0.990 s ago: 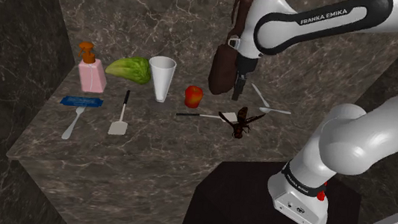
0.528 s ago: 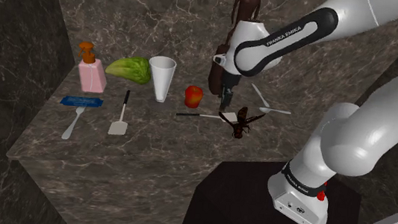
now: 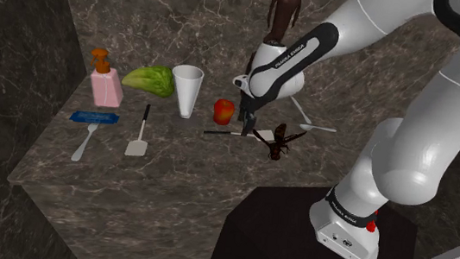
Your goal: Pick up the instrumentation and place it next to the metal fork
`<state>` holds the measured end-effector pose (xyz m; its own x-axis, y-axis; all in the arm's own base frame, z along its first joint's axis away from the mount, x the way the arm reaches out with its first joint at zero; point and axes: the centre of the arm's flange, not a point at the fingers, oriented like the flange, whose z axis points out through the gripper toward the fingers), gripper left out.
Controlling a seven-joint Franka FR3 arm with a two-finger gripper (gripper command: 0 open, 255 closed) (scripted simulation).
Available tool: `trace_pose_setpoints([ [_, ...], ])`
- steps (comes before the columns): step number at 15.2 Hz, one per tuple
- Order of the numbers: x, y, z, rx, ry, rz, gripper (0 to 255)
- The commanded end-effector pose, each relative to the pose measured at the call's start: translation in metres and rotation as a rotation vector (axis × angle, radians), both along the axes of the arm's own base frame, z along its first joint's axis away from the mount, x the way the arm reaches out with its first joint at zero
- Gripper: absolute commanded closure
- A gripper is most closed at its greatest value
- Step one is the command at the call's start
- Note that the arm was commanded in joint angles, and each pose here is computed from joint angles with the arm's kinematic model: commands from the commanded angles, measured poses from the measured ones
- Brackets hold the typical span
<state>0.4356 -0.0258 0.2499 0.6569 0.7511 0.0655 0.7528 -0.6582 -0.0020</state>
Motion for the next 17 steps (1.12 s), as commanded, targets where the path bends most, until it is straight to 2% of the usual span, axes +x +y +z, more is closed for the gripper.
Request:
trace_pose_setpoints([
  [1, 0.001, 0.001, -0.011, 0.000, -0.001, 0.002, 0],
  [4, 0.002, 0.002, -0.025, 0.000, -0.001, 0.002, 0],
  [11, 0.002, 0.002, -0.025, 0.000, -0.001, 0.002, 0],
  [12, 0.002, 0.002, -0.025, 0.000, -0.001, 0.002, 255],
  [17, 0.002, 0.002, -0.025, 0.000, -0.001, 0.002, 255],
])
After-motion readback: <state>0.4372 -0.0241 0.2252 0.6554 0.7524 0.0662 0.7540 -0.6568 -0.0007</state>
